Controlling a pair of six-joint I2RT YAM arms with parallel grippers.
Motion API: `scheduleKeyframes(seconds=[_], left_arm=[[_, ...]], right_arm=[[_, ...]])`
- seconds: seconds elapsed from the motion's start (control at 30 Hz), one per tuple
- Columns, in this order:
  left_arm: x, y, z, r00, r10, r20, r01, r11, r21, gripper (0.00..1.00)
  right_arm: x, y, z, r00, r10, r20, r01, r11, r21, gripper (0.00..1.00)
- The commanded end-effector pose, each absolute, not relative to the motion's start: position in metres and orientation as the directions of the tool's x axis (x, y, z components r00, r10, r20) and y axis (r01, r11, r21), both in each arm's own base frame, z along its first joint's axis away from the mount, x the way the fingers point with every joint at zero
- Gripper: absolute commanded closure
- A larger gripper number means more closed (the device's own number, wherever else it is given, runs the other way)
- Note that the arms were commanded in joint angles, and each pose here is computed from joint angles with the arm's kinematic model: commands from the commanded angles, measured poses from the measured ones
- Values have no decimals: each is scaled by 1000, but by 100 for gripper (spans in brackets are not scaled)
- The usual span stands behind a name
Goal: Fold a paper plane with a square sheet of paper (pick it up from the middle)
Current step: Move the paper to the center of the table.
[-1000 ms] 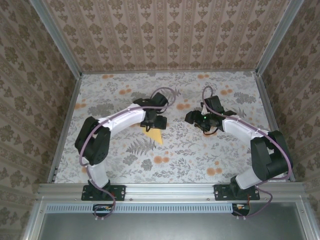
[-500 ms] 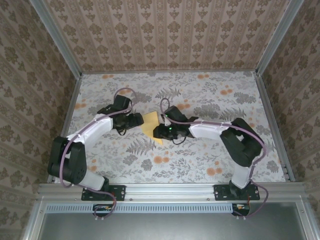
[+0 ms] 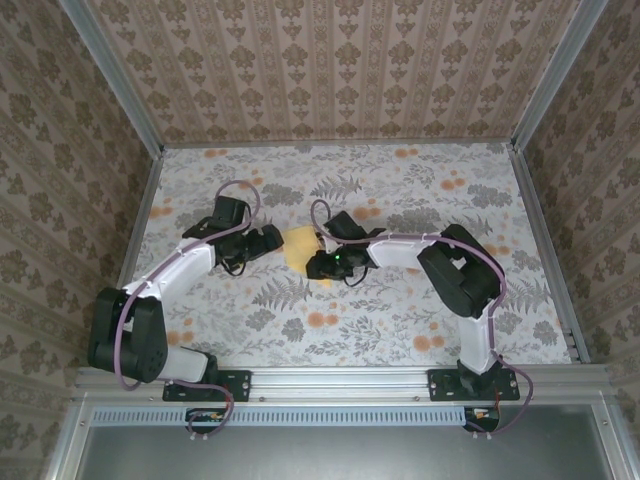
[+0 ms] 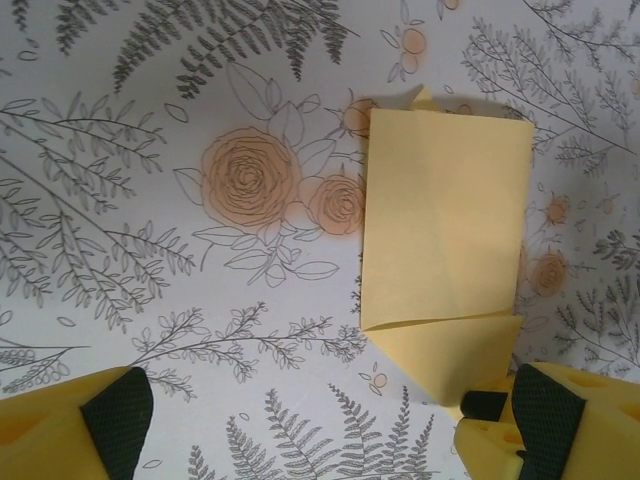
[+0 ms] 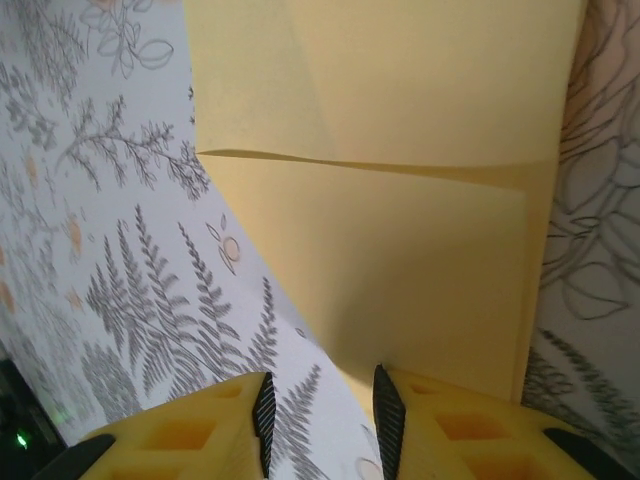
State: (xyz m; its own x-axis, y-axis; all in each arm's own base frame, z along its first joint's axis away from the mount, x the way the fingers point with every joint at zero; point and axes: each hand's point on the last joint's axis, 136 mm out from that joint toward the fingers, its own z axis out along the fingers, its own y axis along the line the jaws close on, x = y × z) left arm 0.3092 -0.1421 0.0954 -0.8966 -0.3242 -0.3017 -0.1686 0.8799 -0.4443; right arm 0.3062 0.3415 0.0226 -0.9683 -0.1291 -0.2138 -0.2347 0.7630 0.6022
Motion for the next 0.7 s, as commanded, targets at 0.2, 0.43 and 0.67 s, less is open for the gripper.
scheduleKeyframes(seconds=[0.2, 0.43, 0.67], left_arm=[[306, -160, 99, -912, -270, -307, -78, 852, -518, 0], [298, -186, 95, -924, -258, -282, -59, 826, -561, 0], [287, -222, 85, -934, -277, -226, -71, 763, -642, 1]], right_arm=[[279, 297, 51, -921, -297, -253, -390, 709, 588, 61], [322, 287, 70, -953, 78, -291, -125, 776, 618, 61], [335, 296, 50, -955, 213, -209, 21, 746, 666, 66]])
